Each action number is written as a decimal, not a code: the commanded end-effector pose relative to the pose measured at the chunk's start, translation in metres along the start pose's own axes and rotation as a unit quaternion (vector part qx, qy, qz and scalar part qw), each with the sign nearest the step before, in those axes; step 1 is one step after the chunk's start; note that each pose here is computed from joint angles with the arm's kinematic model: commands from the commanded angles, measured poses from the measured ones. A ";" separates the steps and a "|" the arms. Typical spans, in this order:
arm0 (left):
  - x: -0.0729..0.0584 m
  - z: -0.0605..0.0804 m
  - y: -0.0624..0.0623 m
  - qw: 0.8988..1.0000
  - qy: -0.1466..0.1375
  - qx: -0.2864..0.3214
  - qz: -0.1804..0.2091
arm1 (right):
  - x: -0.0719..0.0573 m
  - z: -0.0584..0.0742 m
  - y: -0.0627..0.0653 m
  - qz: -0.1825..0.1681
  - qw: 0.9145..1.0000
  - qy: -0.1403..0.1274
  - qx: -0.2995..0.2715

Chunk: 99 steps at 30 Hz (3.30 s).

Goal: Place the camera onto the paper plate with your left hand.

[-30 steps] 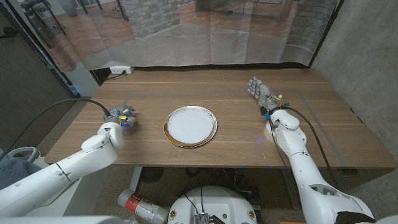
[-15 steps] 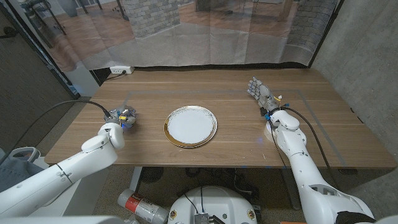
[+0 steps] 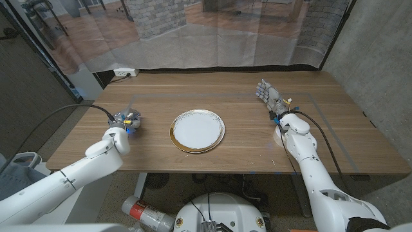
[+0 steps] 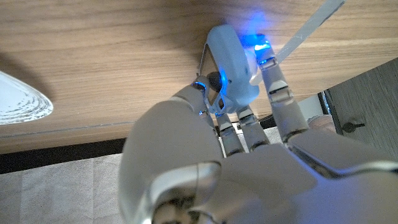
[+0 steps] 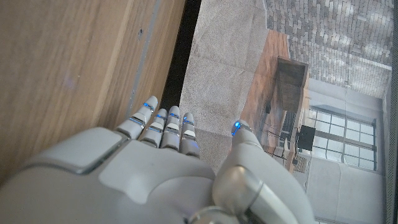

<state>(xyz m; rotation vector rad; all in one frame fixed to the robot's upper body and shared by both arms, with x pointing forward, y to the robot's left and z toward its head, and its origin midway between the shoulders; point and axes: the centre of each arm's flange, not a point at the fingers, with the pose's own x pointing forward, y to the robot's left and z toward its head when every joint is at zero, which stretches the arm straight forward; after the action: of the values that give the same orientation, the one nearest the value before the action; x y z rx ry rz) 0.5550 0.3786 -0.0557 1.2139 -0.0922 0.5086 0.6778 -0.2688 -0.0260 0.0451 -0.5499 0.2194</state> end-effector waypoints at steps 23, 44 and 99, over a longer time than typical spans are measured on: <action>-0.003 0.002 0.006 0.999 0.001 -0.009 0.047 | 0.003 0.002 0.001 0.004 1.000 -0.003 -0.002; -0.011 0.013 0.039 0.998 -0.012 -0.009 0.055 | 0.006 0.007 0.004 0.003 1.000 -0.011 -0.002; -0.006 0.062 0.080 0.991 -0.110 -0.005 0.075 | -0.006 0.007 -0.003 -0.016 1.000 -0.024 0.011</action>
<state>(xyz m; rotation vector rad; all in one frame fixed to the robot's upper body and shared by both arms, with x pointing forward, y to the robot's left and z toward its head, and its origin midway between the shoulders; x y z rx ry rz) 0.5244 0.3515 0.0244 1.2448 -0.3142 0.5319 0.6707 -0.2715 -0.0219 0.0696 -0.5878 0.1998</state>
